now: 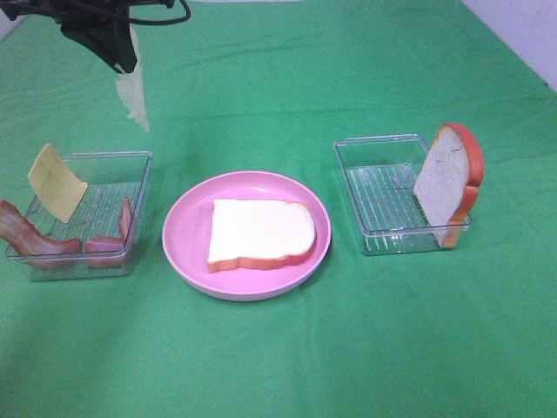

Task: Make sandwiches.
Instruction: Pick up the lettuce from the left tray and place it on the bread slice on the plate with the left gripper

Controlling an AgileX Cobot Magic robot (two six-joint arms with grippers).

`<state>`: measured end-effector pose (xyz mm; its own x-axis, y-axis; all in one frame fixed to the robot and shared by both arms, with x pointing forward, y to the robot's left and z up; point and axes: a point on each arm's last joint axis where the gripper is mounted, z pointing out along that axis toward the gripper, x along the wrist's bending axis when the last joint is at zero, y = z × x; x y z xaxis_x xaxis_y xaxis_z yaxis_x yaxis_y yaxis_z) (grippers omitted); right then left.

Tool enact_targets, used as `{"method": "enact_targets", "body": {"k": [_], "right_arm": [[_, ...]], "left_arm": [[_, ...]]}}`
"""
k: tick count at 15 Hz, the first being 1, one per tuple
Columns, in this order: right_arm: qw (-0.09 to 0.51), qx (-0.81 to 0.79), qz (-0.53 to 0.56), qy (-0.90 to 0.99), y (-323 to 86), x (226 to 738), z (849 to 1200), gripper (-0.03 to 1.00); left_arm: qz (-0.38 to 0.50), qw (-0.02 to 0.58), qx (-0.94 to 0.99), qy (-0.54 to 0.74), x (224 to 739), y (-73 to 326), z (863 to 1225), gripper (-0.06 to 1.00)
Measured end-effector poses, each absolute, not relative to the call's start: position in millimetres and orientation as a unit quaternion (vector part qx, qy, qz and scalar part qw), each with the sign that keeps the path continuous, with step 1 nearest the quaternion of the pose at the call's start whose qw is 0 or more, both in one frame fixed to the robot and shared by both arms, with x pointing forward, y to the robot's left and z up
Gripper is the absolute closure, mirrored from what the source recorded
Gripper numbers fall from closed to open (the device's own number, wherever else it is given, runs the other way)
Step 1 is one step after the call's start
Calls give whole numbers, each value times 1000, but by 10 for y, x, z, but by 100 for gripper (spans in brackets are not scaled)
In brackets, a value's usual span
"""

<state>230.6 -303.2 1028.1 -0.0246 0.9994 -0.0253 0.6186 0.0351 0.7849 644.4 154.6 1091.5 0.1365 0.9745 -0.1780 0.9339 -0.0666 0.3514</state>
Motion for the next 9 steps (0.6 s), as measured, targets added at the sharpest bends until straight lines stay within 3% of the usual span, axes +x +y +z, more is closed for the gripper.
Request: {"method": "enact_targets", "body": {"k": [4,9], "right_arm": [[313,624,304,648,-3032,2306,10281,-2],[313,624,304,648,-3032,2306,10281,-2]], "left_arm": [[-20,250,757,604,6282,1279,11032,93],[-98,222,816,525,5910,731,10548,93]]}}
